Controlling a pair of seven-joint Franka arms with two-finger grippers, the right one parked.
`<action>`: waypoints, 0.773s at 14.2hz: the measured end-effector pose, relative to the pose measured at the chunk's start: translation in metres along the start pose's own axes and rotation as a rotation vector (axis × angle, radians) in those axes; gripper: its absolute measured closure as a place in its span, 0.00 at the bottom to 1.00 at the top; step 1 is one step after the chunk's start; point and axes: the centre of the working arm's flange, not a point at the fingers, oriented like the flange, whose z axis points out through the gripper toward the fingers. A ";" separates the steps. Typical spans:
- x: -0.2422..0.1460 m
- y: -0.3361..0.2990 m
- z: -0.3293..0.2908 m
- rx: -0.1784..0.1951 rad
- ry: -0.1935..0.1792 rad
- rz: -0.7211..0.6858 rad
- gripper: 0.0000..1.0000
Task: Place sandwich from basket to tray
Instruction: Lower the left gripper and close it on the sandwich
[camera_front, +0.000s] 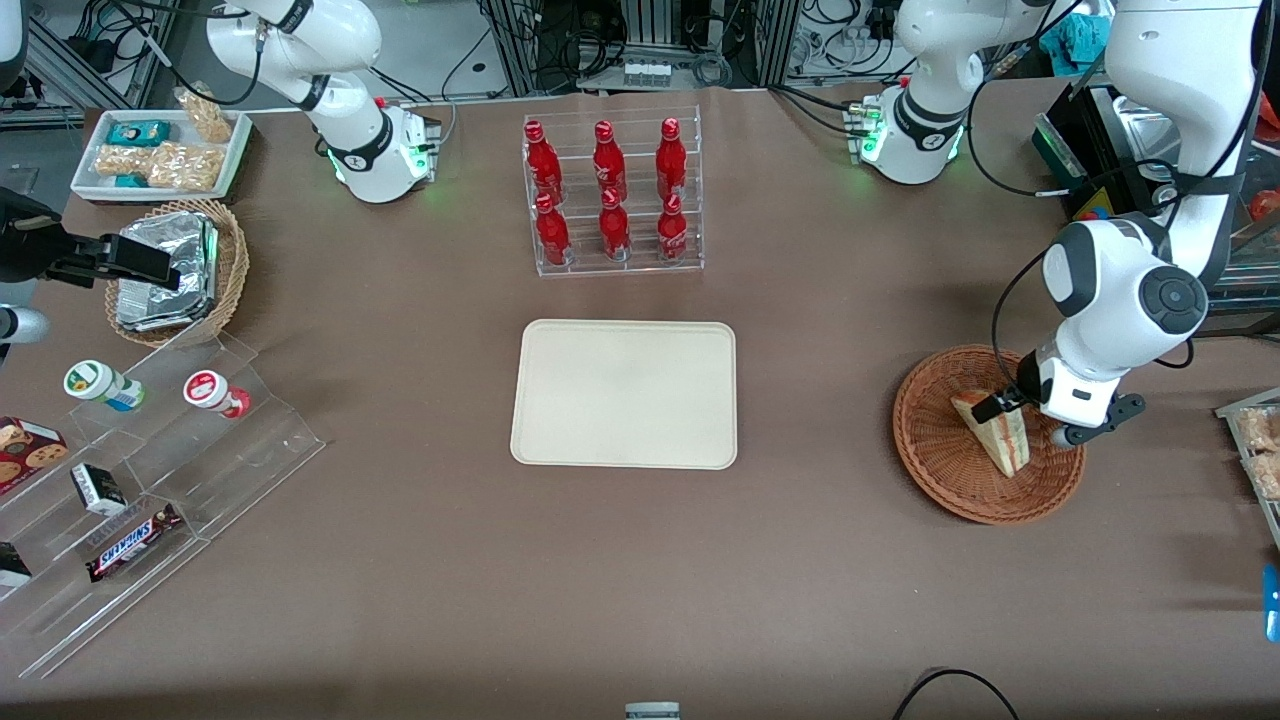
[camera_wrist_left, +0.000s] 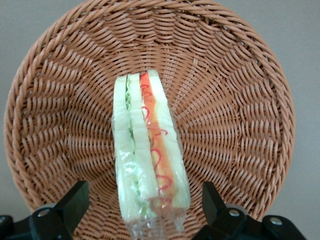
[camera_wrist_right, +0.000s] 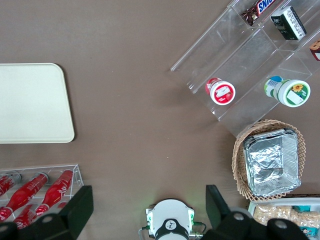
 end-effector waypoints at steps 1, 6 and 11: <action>0.001 0.000 0.007 -0.005 0.005 -0.001 0.00; 0.002 0.001 0.030 -0.013 -0.002 -0.003 0.35; 0.000 0.011 0.015 0.007 -0.039 0.018 0.73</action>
